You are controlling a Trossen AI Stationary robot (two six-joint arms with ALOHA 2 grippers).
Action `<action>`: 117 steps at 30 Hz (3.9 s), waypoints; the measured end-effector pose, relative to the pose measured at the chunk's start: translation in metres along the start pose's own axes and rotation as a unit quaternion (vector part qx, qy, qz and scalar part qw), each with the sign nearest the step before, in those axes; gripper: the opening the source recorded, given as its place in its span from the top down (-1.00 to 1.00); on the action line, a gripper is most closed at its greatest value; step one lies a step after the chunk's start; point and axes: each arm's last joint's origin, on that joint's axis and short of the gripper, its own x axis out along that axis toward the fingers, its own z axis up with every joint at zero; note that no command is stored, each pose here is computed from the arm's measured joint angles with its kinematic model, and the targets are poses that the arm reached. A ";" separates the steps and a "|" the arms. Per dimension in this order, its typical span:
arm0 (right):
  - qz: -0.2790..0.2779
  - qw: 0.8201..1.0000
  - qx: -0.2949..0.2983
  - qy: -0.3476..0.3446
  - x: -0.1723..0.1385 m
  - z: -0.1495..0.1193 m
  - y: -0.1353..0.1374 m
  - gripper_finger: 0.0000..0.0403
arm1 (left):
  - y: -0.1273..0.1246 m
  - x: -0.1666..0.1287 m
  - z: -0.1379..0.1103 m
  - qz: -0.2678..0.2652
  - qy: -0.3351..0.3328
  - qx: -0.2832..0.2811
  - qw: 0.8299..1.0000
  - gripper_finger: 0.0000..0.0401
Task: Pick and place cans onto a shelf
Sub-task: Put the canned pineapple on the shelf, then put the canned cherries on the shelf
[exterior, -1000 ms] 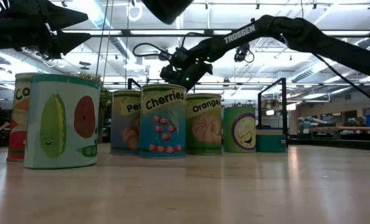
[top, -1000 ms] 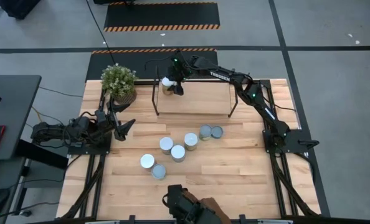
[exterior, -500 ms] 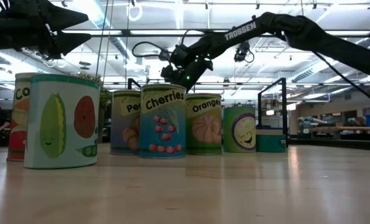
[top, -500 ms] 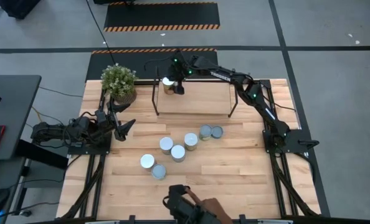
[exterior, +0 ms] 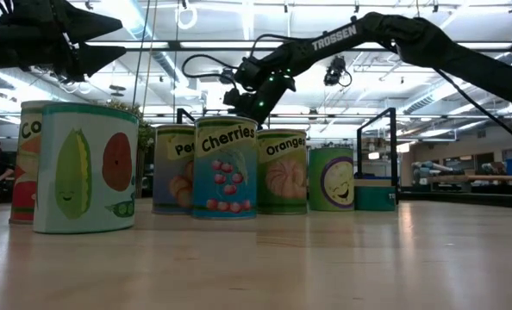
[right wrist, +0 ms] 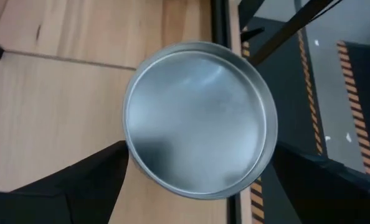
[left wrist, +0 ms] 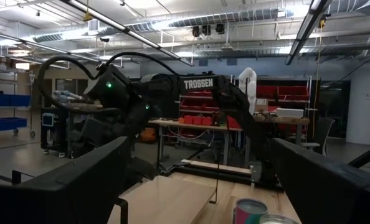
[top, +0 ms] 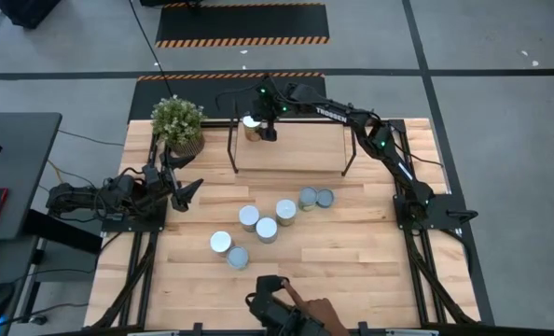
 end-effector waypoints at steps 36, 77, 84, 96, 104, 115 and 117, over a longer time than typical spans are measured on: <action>0.058 0.989 0.009 0.136 -0.026 0.041 0.122 -0.98 | 0.000 0.000 0.000 0.004 0.000 0.000 1.000 -0.95; 0.120 0.985 -0.099 0.068 -0.069 0.087 0.328 -0.86 | 0.000 0.000 -0.003 0.003 0.014 -0.006 1.000 -0.95; 0.100 0.986 -0.091 0.099 -0.076 0.069 0.342 -0.86 | 0.000 0.000 -0.003 0.006 0.014 -0.010 1.000 -0.95; 0.104 0.989 -0.040 0.094 -0.095 0.035 0.343 -0.86 | 0.000 0.000 -0.003 0.007 0.013 -0.020 1.000 -0.95; 0.105 0.989 -0.048 0.091 -0.081 0.023 0.348 -0.86 | 0.000 0.000 -0.003 0.007 0.013 -0.022 1.000 -0.95; 0.093 0.991 -0.052 0.082 -0.072 0.016 0.350 -0.86 | 0.000 0.000 -0.003 0.007 0.013 -0.023 1.000 -0.95; 0.093 0.991 -0.052 0.080 -0.070 0.014 0.351 -0.86 | 0.000 0.000 -0.003 0.007 0.013 -0.023 1.000 -0.95</action>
